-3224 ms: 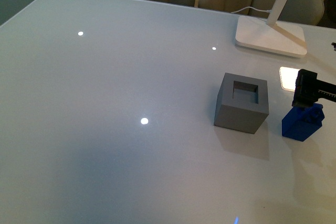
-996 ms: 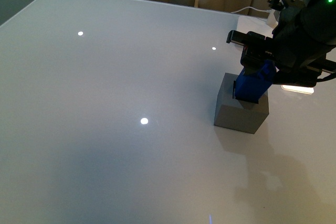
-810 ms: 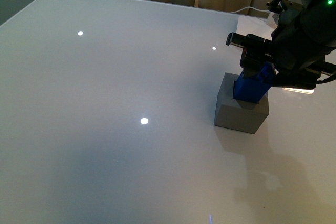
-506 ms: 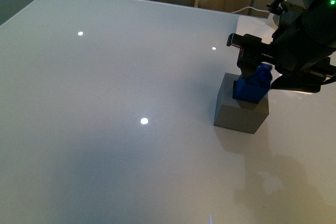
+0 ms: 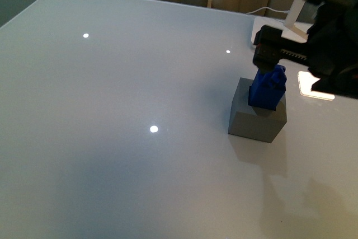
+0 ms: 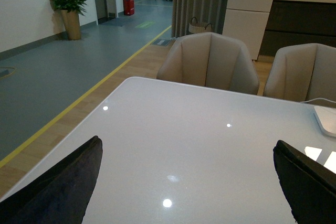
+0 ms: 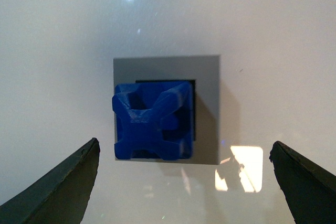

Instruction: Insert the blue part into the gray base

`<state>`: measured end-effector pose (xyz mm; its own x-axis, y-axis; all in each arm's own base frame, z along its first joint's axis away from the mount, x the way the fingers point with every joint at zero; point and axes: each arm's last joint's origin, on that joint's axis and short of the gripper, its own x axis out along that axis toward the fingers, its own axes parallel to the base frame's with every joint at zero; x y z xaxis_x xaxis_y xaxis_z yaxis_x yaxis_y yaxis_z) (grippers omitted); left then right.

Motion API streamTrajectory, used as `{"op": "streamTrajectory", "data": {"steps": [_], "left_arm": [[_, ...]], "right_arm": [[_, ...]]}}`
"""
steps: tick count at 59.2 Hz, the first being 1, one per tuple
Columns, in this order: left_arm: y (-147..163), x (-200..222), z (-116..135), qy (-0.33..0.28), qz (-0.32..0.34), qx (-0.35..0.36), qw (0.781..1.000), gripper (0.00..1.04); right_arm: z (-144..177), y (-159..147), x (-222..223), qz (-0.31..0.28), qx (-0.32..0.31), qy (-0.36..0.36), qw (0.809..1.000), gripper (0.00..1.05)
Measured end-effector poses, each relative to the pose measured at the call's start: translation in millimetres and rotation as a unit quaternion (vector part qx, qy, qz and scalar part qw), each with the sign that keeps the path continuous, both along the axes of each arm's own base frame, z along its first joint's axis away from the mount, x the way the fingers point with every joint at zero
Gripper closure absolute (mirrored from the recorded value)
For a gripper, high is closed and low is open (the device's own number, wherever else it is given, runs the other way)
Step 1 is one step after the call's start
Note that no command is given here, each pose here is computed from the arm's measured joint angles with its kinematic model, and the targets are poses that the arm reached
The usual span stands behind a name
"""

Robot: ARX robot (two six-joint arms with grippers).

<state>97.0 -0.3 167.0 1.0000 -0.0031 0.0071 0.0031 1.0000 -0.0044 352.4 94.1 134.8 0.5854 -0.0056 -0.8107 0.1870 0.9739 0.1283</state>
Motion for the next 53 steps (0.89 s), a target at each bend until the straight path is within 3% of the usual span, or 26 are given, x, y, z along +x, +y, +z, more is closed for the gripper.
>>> {"op": "streamTrajectory", "data": {"steps": [14, 16, 18, 23, 28, 32, 42, 53], "left_arm": [[0.0, 0.0, 0.0, 0.000, 0.000, 0.000, 1.000, 0.07], [0.0, 0.0, 0.0, 0.000, 0.000, 0.000, 1.000, 0.07], [0.0, 0.0, 0.0, 0.000, 0.000, 0.000, 1.000, 0.07], [0.0, 0.0, 0.0, 0.000, 0.000, 0.000, 1.000, 0.07], [0.0, 0.0, 0.0, 0.000, 0.000, 0.000, 1.000, 0.07], [0.0, 0.0, 0.0, 0.000, 0.000, 0.000, 1.000, 0.07], [0.0, 0.0, 0.0, 0.000, 0.000, 0.000, 1.000, 0.07], [0.0, 0.0, 0.0, 0.000, 0.000, 0.000, 1.000, 0.07]], "right_arm": [[49.2, -9.7, -40.2, -0.005, -0.033, -0.107, 0.994, 0.09], [46.8, -10.0, -40.4, 0.008, -0.040, -0.154, 0.987, 0.14], [44.4, -12.1, -42.1, 0.022, -0.044, -0.210, 0.976, 0.19], [24.8, -29.6, -71.9, 0.055, -0.070, -0.359, 0.929, 0.40], [41.7, -47.6, -99.4, 0.049, -0.083, -0.449, 0.888, 0.61], [46.0, -55.2, -111.8, 0.047, -0.087, -0.462, 0.881, 0.73], [27.9, -67.3, -137.4, 0.055, -0.093, -0.446, 0.888, 1.01], [26.9, -77.2, -161.5, 0.055, -0.098, -0.446, 0.888, 1.03]]}}
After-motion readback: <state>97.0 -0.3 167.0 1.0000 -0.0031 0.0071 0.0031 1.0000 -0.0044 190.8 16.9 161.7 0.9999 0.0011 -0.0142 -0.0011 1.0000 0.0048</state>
